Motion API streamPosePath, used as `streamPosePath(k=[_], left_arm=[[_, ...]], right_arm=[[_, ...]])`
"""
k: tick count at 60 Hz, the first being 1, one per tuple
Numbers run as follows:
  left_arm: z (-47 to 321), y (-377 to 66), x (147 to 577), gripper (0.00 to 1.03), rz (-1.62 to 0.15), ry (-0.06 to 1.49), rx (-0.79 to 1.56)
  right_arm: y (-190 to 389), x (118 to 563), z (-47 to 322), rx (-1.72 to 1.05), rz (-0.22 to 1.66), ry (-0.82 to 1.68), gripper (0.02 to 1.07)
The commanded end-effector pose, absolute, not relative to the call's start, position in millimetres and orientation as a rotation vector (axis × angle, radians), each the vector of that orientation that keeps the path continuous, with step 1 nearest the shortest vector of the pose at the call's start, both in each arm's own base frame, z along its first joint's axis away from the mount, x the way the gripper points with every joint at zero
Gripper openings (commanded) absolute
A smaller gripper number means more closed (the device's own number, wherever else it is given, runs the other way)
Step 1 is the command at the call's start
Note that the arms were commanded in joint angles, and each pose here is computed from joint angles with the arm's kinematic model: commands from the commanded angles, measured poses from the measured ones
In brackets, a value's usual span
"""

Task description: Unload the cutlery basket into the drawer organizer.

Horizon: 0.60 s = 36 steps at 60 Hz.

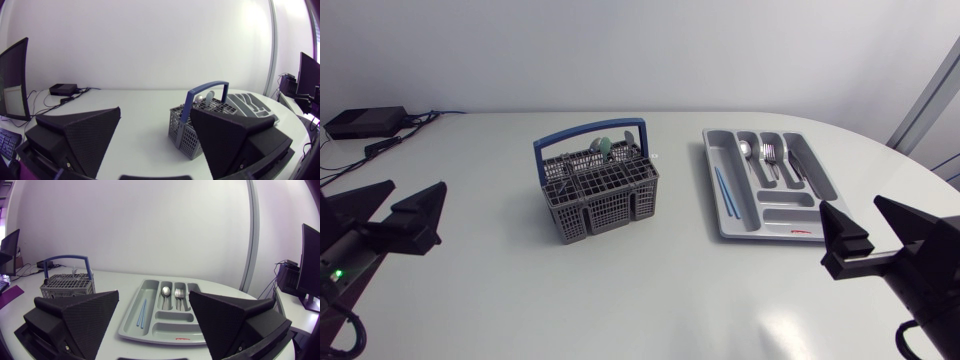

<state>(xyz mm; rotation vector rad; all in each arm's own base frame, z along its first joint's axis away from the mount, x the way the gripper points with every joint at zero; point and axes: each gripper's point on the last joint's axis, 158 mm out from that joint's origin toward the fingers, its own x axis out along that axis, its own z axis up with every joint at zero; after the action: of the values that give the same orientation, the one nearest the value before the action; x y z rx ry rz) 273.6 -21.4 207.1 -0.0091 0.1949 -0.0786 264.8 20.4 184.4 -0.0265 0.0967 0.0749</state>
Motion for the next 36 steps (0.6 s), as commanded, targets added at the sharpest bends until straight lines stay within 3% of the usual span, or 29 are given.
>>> streamPosePath(k=[1, 14, 36], left_arm=[[210.9, -27.1, 287.2, 0.96, -0.093, 0.269, -0.002], [192.4, -48.2, 315.2, 0.96, -0.141, 0.542, 0.12], [176.2, -104.3, 334.5, 0.96, -0.269, 0.703, 0.389]], right_arm=[[23.2, 273.6, 197.0, -0.017, 0.081, 0.11, 1.03], [26.8, 297.7, 192.8, 0.0, 0.085, 0.238, 1.03], [37.2, 314.9, 168.2, -0.039, 0.108, 0.539, 1.03]])
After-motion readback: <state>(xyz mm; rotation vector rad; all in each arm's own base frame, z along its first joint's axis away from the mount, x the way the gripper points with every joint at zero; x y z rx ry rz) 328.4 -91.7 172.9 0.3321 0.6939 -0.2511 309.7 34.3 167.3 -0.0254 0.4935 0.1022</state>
